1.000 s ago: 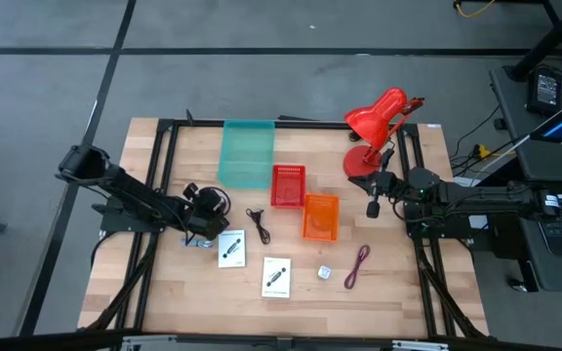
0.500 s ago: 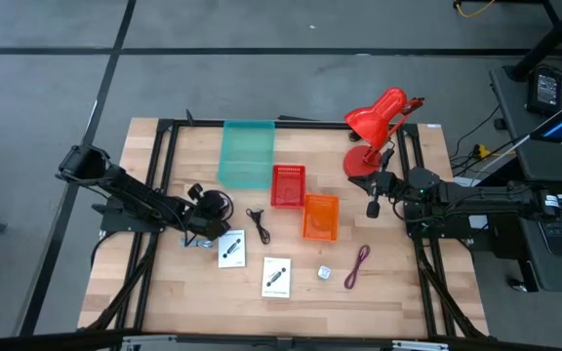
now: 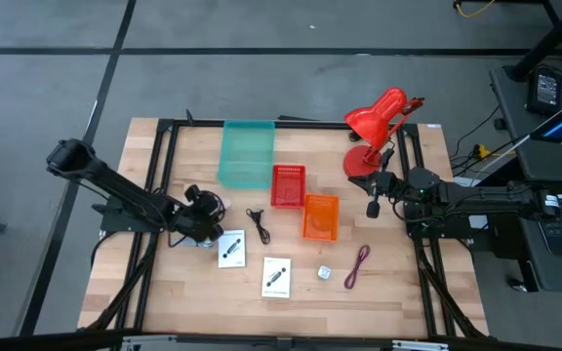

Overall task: Pick and place items into bin
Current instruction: Put the white charger adapter into the orange basket

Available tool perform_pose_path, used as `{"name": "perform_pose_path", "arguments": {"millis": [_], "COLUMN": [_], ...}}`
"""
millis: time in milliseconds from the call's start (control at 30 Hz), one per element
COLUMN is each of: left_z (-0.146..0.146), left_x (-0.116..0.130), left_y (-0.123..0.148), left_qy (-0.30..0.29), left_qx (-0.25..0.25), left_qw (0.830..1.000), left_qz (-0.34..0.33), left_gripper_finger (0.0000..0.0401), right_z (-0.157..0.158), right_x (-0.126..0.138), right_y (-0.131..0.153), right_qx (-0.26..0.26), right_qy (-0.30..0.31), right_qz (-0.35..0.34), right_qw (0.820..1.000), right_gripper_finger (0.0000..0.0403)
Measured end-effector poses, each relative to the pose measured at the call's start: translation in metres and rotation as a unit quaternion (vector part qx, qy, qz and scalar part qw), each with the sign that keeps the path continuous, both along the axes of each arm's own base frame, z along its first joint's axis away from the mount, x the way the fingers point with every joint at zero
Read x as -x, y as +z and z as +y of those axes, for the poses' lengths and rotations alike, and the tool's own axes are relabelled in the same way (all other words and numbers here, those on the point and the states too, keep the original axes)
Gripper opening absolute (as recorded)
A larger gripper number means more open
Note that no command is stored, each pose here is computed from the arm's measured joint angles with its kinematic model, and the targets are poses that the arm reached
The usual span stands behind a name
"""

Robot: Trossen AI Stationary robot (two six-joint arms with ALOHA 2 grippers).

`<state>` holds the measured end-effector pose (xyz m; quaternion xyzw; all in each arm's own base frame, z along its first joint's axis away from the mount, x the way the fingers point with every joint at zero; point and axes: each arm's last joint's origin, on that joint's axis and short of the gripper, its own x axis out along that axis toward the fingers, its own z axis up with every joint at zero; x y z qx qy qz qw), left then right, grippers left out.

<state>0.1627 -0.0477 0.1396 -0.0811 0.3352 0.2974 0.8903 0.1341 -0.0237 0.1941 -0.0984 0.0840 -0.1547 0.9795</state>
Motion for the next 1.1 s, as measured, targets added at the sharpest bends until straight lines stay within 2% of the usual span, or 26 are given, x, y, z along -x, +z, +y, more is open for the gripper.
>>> {"name": "perform_pose_path", "arguments": {"millis": [133, 400, 767, 967, 1100], "left_z": [-0.001, -0.003, -0.01, -0.012, -0.011], "left_x": [0.004, 0.008, -0.004, -0.008, -0.014], "left_y": [0.013, 0.039, 0.069, 0.077, 0.08], "left_qy": [-0.026, -0.099, -0.196, -0.204, -0.208], "left_qx": [0.0, -0.034, -0.113, -0.12, -0.121], "left_qw": [0.999, 0.991, 0.958, 0.949, 0.949], "left_qz": [-0.029, -0.087, -0.176, -0.208, -0.205], "left_gripper_finger": [0.0108, 0.0108, 0.0108, 0.0108, 0.0108], "right_z": [0.0, 0.0, 0.0, 0.001, 0.003], "right_x": [0.0, 0.0, 0.0, -0.001, -0.002], "right_y": [0.0, 0.0, 0.005, 0.009, 0.014], "right_qx": [0.011, 0.011, 0.014, 0.005, -0.011], "right_qy": [0.002, 0.002, 0.001, 0.01, 0.06], "right_qz": [0.004, 0.002, -0.02, -0.05, -0.079], "right_qw": [1.0, 1.0, 1.0, 0.999, 0.995], "right_gripper_finger": [0.0, 0.0, 0.0, 0.0, 0.0]}}
